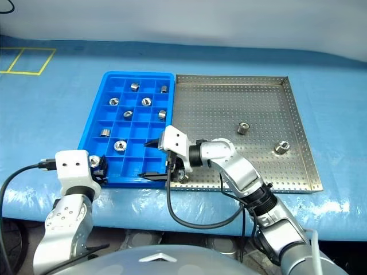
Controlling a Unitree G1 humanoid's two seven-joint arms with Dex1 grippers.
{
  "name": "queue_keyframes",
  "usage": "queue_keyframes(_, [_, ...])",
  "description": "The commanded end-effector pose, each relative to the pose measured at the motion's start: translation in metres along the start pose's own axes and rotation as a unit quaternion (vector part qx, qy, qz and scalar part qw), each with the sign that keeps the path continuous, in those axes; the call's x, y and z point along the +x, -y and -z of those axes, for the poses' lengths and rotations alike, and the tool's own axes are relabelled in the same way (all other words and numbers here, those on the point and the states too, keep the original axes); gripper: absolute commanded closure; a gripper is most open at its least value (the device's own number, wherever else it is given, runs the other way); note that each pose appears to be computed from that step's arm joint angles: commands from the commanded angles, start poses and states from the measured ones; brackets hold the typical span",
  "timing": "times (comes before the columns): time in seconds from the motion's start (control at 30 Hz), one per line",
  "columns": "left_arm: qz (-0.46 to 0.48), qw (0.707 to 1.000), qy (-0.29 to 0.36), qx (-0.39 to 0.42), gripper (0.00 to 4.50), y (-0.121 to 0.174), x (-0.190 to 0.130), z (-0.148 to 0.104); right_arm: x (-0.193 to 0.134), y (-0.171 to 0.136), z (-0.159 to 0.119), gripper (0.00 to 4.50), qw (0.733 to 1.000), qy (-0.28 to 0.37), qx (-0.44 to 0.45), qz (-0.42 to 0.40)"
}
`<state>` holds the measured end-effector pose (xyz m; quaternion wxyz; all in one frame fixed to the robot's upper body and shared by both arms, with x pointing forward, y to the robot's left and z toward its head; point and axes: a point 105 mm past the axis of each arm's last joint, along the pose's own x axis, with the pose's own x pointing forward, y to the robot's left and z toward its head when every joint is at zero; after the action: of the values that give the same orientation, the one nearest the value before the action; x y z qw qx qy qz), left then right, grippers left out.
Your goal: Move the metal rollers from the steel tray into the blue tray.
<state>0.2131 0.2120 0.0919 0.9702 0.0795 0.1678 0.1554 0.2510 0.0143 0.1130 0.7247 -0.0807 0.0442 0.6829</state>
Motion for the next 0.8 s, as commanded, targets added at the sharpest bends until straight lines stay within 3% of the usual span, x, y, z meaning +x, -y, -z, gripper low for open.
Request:
queue_keyframes(0.03, [-0.042,0.998,0.038,0.001,0.57,-0.015,-0.003,-0.018,-0.007,0.0,-0.012,0.0,1.0,0.019,-0.015,0.016])
queue_keyframes(0.1, [-0.036,0.998,0.044,0.002,0.03,-0.013,-0.001,-0.022,-0.011,0.001,-0.011,0.0,0.999,0.019,-0.014,0.025])
queue_keyframes(0.27, [0.074,0.99,0.123,0.007,0.03,0.022,0.001,-0.05,-0.034,0.012,-0.012,0.0,0.997,0.016,-0.008,0.075])
queue_keyframes(0.4, [0.201,0.961,0.191,0.013,0.03,0.063,-0.005,-0.068,-0.062,0.03,-0.006,0.0,0.988,0.006,0.004,0.156])
queue_keyframes(0.53, [0.283,0.93,0.227,0.053,0.03,0.089,-0.008,-0.066,-0.083,0.048,0.001,0.0,0.967,0.012,0.026,0.252])
queue_keyframes(0.63, [0.349,0.906,0.236,0.034,0.03,0.104,-0.015,-0.063,-0.099,0.059,0.013,0.0,0.949,-0.006,0.041,0.313])
queue_keyframes(0.8, [0.431,0.869,0.242,0.022,0.03,0.115,-0.031,-0.06,-0.103,0.044,0.03,0.0,0.957,-0.043,0.062,0.279])
